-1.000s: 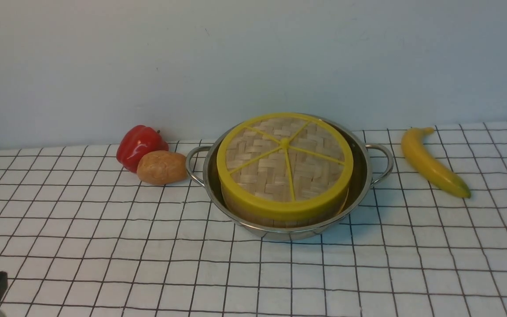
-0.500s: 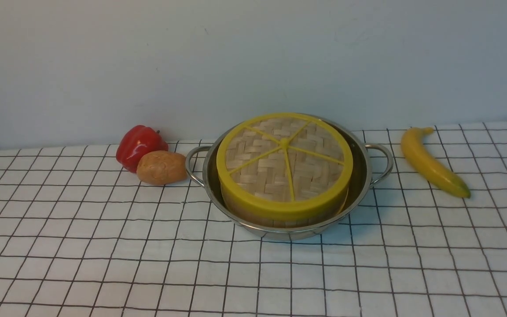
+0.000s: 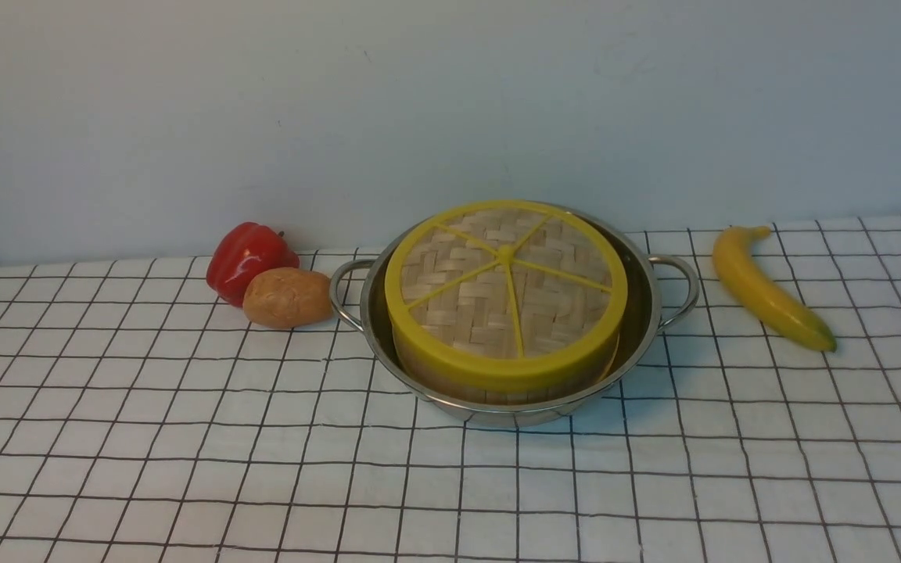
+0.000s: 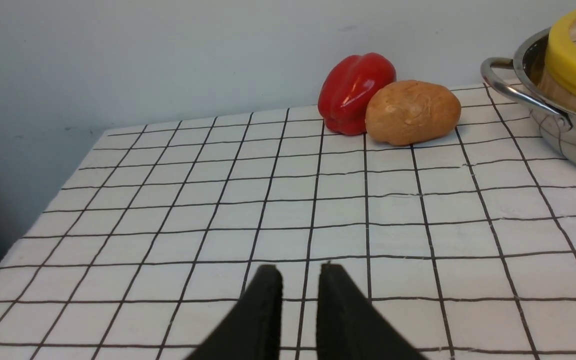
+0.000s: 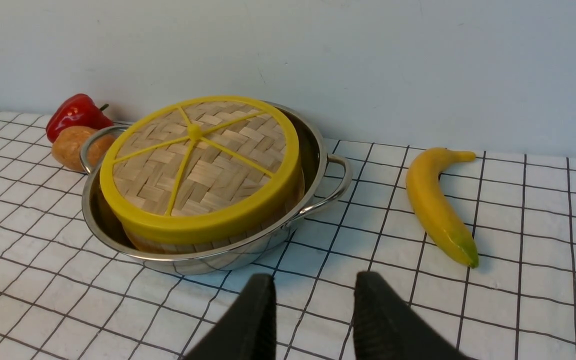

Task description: Place the steamer in the pot on the white tablecloth, and put the lid on the steamer.

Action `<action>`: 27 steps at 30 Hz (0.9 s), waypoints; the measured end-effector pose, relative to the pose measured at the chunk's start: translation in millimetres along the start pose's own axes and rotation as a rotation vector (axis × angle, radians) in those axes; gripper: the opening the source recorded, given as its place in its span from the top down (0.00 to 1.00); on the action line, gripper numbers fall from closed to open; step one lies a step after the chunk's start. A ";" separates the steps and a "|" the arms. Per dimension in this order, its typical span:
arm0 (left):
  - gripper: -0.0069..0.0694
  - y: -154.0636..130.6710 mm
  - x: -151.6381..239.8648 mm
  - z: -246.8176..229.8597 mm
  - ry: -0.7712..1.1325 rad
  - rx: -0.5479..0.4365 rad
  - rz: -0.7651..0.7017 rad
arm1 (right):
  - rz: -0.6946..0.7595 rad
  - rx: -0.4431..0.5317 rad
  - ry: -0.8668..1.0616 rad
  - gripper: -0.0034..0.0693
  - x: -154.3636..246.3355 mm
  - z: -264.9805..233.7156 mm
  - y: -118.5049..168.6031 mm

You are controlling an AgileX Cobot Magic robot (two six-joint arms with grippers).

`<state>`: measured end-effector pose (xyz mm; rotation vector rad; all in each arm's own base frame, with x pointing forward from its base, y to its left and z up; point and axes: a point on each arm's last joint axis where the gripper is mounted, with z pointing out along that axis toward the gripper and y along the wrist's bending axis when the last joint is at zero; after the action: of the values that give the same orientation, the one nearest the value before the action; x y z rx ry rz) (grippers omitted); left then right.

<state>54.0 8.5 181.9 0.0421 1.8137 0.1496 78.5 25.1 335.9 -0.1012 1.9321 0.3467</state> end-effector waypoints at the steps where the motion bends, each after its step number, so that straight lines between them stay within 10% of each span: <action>1: 0.77 0.0 0.0 0.0 0.000 0.000 0.000 | 0.000 0.000 0.000 0.62 0.0 0.0 0.0; 14: 0.74 0.0 -0.1 0.0 -0.001 0.000 0.000 | 0.005 0.151 -0.121 0.62 9.2 -14.8 -15.0; 27: 0.71 0.0 -0.1 0.0 -0.001 0.000 -0.004 | -0.030 0.298 -0.269 0.62 109.5 9.9 -43.6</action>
<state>54.0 8.4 182.0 0.0384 1.8128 0.1463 55.8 -3.4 223.3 0.1077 1.6930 0.0452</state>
